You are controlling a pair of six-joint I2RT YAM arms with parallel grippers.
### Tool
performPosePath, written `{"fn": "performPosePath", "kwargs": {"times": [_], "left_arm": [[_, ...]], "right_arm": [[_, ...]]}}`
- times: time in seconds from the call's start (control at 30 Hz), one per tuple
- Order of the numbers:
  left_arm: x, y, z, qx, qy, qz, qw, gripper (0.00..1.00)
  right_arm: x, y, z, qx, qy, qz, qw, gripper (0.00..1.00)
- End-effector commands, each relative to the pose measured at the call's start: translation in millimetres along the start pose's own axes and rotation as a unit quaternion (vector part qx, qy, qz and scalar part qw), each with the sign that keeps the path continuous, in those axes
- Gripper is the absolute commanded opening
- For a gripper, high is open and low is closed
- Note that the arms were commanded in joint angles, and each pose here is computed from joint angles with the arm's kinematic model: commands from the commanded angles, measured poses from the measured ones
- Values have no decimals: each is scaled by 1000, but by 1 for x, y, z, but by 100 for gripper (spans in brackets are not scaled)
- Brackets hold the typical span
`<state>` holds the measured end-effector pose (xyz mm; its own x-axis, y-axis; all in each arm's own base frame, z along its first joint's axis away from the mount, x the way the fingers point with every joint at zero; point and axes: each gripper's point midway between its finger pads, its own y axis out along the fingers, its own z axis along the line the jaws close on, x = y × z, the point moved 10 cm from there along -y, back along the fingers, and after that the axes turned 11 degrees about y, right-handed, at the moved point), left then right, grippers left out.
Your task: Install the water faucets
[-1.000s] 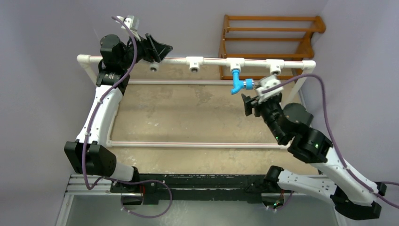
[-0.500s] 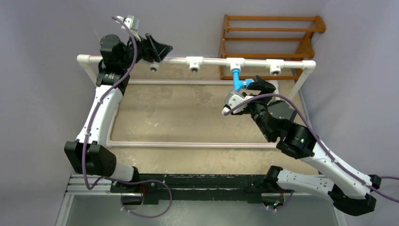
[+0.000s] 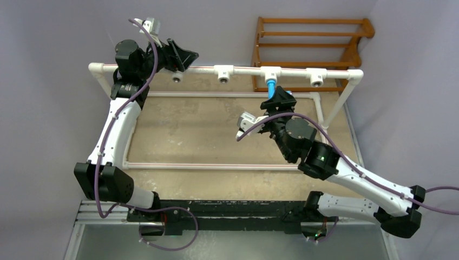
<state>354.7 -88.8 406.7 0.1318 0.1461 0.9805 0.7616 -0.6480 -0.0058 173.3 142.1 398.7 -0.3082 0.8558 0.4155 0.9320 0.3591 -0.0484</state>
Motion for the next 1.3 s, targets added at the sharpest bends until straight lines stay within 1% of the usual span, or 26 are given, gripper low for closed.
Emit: {"fn": "performPosePath", "kwargs": {"times": [0.0,0.13,0.2,0.27,0.33,0.4,0.43,0.53,0.6,0.67,0.7,0.73,0.77,0.83,0.93,0.97,1.0,1.07,1.1,1.13,1.17,1.23,1.27], "left_arm": [[-79,2,28,57,-113,153,980,72],[-78,2,28,56,-114,152,980,72],[-78,2,27,55,-114,152,980,73],[-78,2,27,55,-114,152,980,73],[-78,2,27,55,-114,152,980,72],[-78,2,27,55,-114,152,980,73],[-78,2,27,55,-114,152,980,72],[-79,2,27,55,-115,152,980,72],[-79,2,27,55,-114,152,980,72],[-79,2,28,56,-114,152,980,73],[-79,2,28,56,-114,153,980,72],[-79,2,28,57,-114,153,980,72],[-79,2,28,57,-113,153,980,72],[-79,2,28,58,-114,153,980,72],[-79,2,28,58,-113,154,980,72],[-79,2,28,58,-113,153,980,72],[-79,2,28,58,-112,153,980,72],[-78,2,28,59,-111,153,980,73],[-78,2,28,59,-111,153,980,73],[-79,2,28,58,-112,153,980,73],[-78,2,28,58,-111,153,980,73],[-78,2,28,59,-111,153,980,72],[-78,2,28,59,-111,153,980,72]], "right_arm": [[3,4,-2,-34,-10,11,999,67],[-1,4,1,-46,0,29,999,54],[-2,4,3,-50,11,39,998,44],[-4,4,7,-52,28,53,997,30],[-4,5,9,-56,61,60,995,16],[-4,6,12,-60,101,65,991,3],[-3,6,13,-63,117,66,989,0],[-1,11,20,-79,204,74,973,0],[4,15,26,-88,281,81,952,0],[10,19,32,-88,372,76,921,0],[14,20,35,-89,429,68,896,0],[19,20,38,-89,488,58,866,0],[22,20,41,-90,544,49,833,0],[28,18,45,-92,647,23,756,0],[31,7,38,-113,775,-25,622,0],[30,3,36,-120,811,-40,571,0],[29,0,34,-124,847,-59,513,0],[25,-4,32,-126,888,-90,434,0],[24,-4,32,-128,902,-95,402,0],[21,-4,32,-132,911,-97,379,0],[21,-4,31,-134,926,-102,339,0],[20,-5,30,-137,945,-112,275,0],[18,-5,32,-137,951,-121,250,0]]}}
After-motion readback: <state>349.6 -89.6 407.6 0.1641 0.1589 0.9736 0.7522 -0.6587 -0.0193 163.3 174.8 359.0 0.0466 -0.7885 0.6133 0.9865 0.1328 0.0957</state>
